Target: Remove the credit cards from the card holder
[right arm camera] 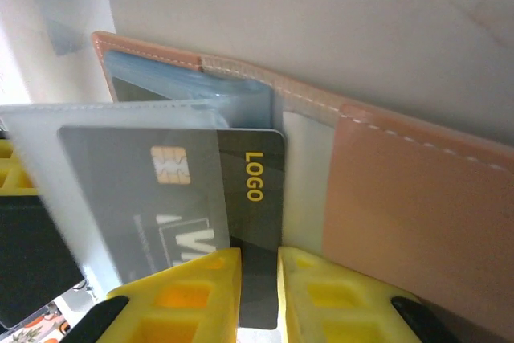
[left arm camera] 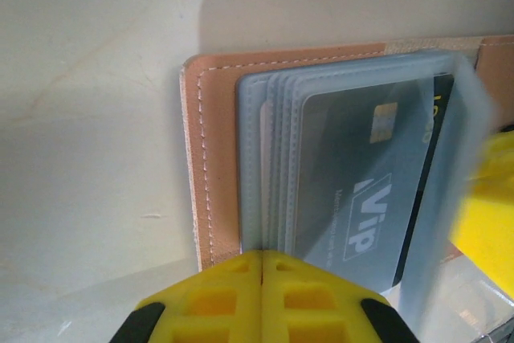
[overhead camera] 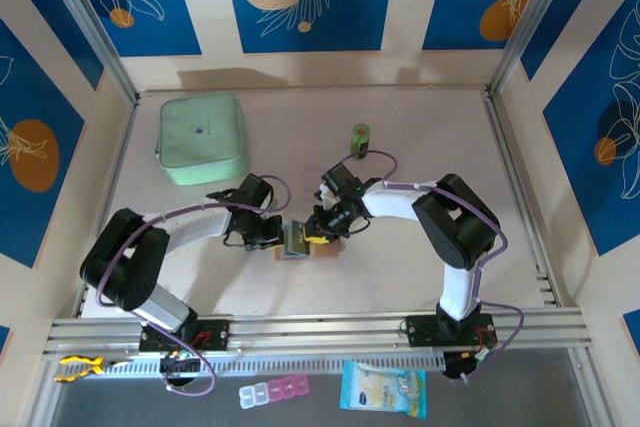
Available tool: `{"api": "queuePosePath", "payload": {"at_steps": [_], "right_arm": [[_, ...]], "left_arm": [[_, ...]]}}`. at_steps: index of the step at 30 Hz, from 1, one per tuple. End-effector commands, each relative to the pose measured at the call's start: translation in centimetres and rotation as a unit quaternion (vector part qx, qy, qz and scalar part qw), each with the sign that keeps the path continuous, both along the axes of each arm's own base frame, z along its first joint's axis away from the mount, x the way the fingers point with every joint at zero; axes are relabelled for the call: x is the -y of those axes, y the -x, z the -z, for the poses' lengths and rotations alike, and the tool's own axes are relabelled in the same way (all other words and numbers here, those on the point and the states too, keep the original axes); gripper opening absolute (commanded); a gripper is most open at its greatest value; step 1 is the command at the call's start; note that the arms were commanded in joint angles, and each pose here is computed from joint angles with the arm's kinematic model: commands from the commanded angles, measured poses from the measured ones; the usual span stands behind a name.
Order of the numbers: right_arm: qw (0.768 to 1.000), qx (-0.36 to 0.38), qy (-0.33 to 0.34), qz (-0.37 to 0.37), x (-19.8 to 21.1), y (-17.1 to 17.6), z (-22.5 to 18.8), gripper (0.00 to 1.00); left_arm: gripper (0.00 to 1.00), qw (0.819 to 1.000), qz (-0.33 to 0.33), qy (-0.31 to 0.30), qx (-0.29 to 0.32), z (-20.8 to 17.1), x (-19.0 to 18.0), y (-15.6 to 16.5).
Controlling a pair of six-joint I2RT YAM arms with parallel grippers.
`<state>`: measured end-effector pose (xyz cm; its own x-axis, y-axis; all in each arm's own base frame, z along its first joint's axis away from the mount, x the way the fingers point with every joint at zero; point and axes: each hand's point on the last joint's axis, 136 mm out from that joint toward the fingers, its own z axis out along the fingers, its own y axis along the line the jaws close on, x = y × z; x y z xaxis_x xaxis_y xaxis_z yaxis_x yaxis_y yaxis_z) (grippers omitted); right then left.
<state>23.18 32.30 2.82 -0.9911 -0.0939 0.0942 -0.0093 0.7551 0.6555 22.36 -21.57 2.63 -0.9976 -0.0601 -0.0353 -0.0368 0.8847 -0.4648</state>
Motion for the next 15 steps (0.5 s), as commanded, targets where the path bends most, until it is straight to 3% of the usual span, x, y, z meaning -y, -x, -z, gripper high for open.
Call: {"api": "queuePosePath", "payload": {"at_steps": [1,15], "right_arm": [[1.0,0.023,-0.006,-0.004,0.3,-0.3,-1.7,0.21],[1.0,0.021,-0.024,-0.004,0.2,0.1,-2.3,0.24]], "left_arm": [[0.0,1.0,0.001,-0.019,0.009,-0.9,-0.6,0.0],[0.0,0.999,0.018,0.015,0.021,-2.5,2.1,-0.9]]}}
